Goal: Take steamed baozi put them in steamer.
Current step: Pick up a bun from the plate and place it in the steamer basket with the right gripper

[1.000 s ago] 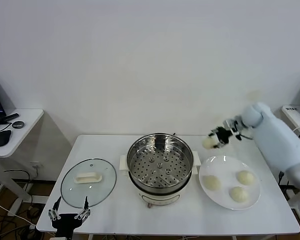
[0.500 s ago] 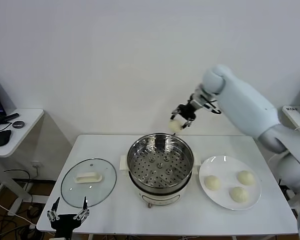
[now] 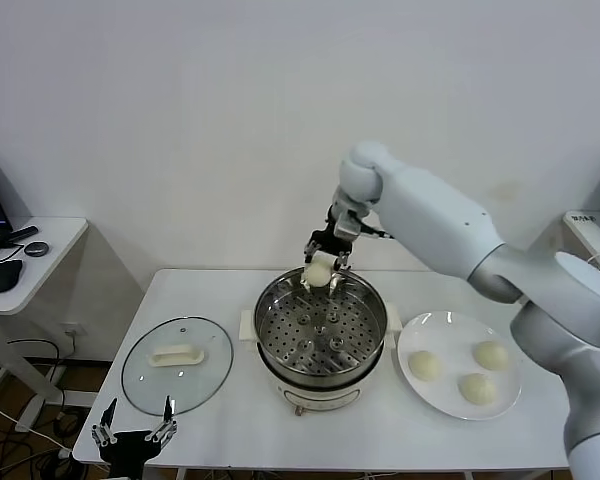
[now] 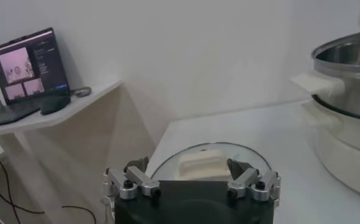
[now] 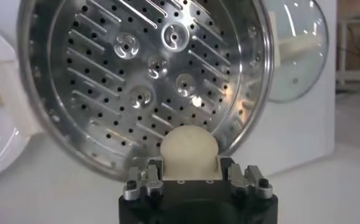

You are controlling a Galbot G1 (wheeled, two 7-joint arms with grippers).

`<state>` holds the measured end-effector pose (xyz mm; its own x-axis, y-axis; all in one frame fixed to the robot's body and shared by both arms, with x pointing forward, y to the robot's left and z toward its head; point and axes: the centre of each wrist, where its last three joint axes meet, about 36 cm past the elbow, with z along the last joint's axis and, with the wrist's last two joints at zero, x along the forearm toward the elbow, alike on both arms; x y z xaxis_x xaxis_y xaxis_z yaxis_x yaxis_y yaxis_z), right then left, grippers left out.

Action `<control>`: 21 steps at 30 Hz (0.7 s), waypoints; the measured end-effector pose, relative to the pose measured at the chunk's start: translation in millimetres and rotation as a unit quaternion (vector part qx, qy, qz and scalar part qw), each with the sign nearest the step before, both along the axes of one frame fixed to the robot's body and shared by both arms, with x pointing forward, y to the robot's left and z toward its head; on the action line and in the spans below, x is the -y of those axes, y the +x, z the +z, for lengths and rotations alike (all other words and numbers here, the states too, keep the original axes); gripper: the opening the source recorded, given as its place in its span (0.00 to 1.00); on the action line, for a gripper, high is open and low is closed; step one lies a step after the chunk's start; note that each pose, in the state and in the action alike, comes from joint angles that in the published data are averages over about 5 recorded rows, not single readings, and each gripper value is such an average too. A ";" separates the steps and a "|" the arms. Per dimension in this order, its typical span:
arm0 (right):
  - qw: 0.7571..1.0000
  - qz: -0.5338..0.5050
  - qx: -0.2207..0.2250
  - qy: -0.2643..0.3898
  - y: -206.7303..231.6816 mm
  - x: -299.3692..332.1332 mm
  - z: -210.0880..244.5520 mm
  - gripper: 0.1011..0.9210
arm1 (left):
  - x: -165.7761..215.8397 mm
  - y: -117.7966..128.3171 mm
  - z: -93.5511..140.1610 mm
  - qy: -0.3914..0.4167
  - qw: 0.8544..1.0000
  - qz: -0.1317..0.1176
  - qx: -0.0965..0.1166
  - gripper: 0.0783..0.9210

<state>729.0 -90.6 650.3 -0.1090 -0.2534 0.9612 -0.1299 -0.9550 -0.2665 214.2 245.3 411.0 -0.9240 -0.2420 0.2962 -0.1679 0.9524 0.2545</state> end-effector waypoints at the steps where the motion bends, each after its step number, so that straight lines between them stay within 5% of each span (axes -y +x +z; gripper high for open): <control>1: 1.000 0.002 0.000 -0.002 0.1 -2.1 -3.3 0.55 | 0.3 0.0 0.0 -0.001 1.000 0.000 0.000 0.88; 14: 1.000 0.013 -0.013 -0.016 -0.7 -21.6 -44.6 0.55 | 0.9 0.2 -3.5 -0.004 1.000 0.001 -0.004 0.88; 21: 1.000 0.008 -0.019 -0.013 1.1 -20.1 -58.9 0.72 | -0.3 -0.6 -3.7 -0.003 1.000 0.002 -0.005 0.88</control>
